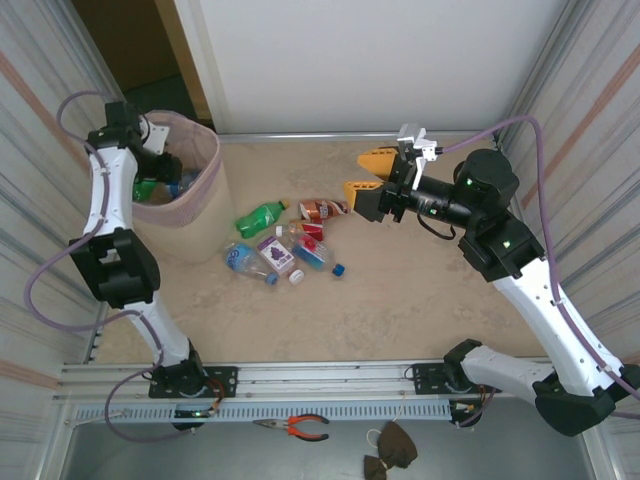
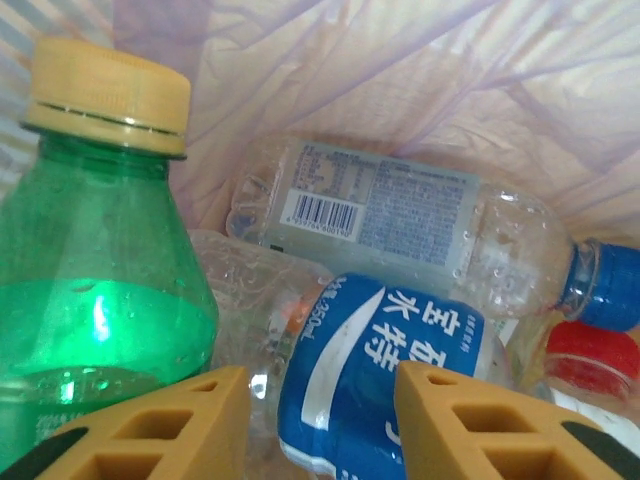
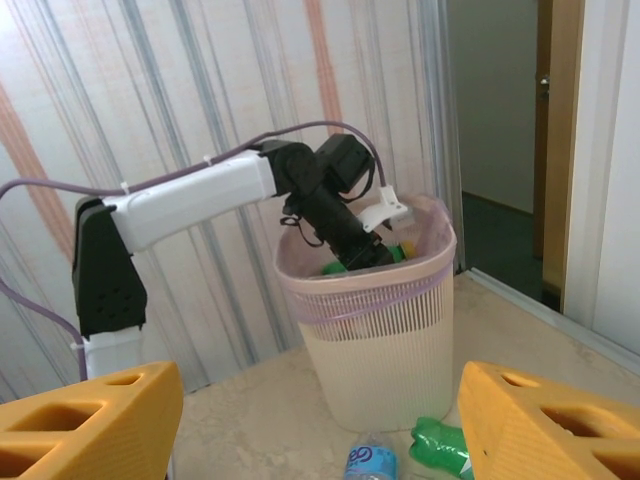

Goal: Put the plastic bottles in the bin

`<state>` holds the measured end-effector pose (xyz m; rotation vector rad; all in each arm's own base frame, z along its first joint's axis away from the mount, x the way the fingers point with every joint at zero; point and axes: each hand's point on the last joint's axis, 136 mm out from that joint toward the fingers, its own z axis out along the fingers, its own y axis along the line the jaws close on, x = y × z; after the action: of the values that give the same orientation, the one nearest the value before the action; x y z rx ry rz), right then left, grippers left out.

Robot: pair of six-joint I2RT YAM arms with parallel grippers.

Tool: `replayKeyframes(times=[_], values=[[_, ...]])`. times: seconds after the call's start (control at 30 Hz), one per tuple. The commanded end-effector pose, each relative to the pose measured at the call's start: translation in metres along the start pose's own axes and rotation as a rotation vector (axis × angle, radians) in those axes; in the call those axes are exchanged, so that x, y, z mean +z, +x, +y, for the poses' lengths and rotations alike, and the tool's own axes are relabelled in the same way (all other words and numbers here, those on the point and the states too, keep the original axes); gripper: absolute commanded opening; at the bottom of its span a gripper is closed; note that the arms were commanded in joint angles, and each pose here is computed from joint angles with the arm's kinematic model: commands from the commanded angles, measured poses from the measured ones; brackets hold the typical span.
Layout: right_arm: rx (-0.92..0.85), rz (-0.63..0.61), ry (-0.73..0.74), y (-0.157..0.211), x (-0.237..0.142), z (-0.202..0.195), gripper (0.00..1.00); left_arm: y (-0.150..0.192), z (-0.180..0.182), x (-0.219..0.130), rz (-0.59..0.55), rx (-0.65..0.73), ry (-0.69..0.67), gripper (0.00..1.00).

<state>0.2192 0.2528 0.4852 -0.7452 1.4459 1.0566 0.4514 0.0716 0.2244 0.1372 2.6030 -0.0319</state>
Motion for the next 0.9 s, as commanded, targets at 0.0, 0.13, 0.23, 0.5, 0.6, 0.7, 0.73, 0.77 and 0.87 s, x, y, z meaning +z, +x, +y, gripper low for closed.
replayKeyframes(times=[0.0,0.13,0.23,0.5,0.6,0.7,0.73,0.77,0.87], values=[[-0.014,0.01,0.0,0.004,0.002,0.0,0.72,-0.01,-0.015,-0.039,-0.086,-0.012,0.037,0.45],[-0.013,0.014,-0.001,0.006,0.003,0.0,0.72,-0.021,-0.032,-0.072,-0.152,0.001,0.071,0.48],[-0.002,0.03,0.02,0.013,0.005,-0.006,0.71,-0.025,-0.049,-0.091,-0.181,0.03,0.089,0.48],[0.014,0.185,0.11,0.059,0.016,-0.031,0.69,-0.025,-0.087,-0.141,-0.313,0.016,0.22,0.49],[0.018,0.27,0.144,0.087,0.023,-0.042,0.68,-0.021,-0.1,-0.158,-0.366,0.001,0.278,0.49],[0.014,0.376,0.164,0.122,0.031,-0.05,0.67,-0.013,-0.115,-0.173,-0.408,-0.017,0.349,0.5],[0.013,0.409,0.171,0.134,0.033,-0.053,0.67,-0.011,-0.119,-0.177,-0.421,-0.022,0.37,0.5],[0.014,0.448,0.18,0.148,0.034,-0.057,0.67,-0.009,-0.124,-0.181,-0.437,-0.025,0.398,0.51],[0.014,0.554,0.219,0.191,0.035,-0.071,0.66,-0.001,-0.139,-0.193,-0.478,-0.037,0.478,0.53]])
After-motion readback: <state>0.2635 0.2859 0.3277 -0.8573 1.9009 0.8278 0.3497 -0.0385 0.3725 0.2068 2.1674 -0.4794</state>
